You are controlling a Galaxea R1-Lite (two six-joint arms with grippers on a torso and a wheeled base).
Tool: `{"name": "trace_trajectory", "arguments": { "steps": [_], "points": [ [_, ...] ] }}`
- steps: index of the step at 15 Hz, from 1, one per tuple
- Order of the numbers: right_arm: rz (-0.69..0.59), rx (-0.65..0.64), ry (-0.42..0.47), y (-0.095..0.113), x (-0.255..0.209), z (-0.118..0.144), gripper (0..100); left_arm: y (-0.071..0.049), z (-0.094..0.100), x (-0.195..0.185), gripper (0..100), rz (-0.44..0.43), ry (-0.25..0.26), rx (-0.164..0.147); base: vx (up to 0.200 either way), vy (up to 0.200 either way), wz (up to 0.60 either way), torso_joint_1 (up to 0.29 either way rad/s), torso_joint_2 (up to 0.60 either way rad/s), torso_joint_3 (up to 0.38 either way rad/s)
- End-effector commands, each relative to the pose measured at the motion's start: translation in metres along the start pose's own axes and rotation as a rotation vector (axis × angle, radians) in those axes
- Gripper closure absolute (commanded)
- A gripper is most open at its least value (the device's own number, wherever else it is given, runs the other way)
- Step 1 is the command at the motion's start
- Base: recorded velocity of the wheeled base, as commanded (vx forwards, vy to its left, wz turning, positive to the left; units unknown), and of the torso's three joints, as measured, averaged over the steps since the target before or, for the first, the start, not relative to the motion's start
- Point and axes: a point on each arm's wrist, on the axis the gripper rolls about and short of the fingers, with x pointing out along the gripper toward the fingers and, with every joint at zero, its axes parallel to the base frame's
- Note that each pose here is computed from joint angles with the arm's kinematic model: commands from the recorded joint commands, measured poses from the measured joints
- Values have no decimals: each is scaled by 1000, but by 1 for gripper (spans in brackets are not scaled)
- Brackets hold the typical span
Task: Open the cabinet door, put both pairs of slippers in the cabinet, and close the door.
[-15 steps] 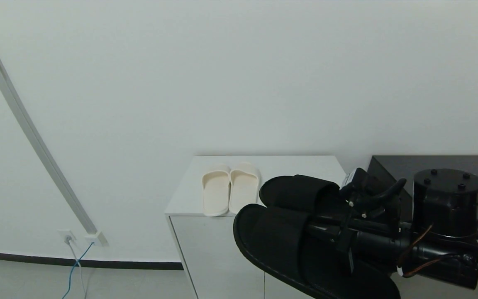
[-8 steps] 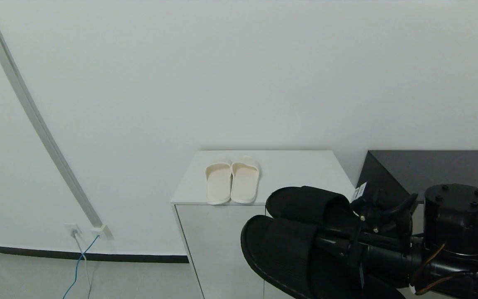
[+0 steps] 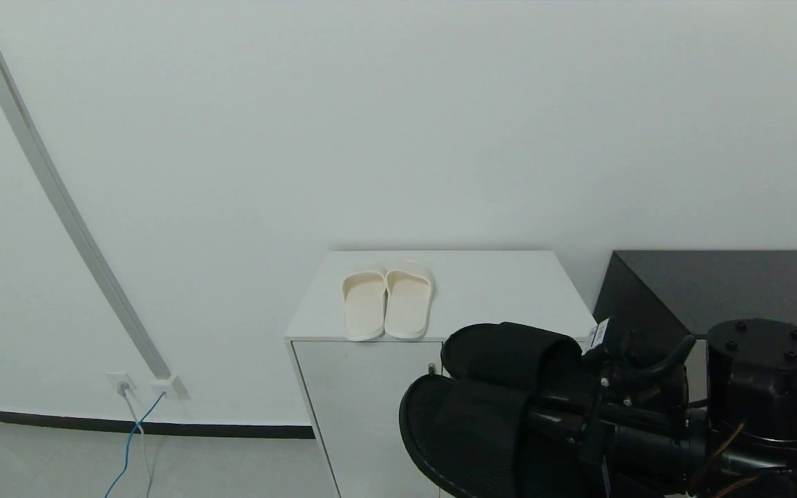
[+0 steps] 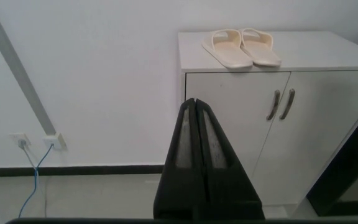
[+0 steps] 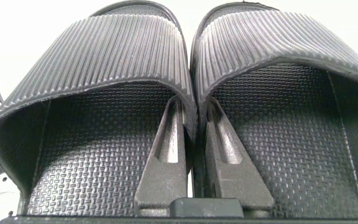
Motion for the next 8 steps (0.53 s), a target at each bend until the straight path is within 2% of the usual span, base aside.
{"name": "trace_trajectory", "arguments": {
  "steps": [1,3,8],
  "points": [
    [5,-1,12,1,2,-3,100,0,0,0,0,-1,0,-2,0,0,0,0,0,0],
    [10,-1,15,2,3,-3,100,0,0,0,0,-1,0,-2,0,0,0,0,0,0],
    [11,-1,24,2,2,-6,100,0,0,0,0,1,-1,-2,0,0,0,-141,323,171]
  ]
}}
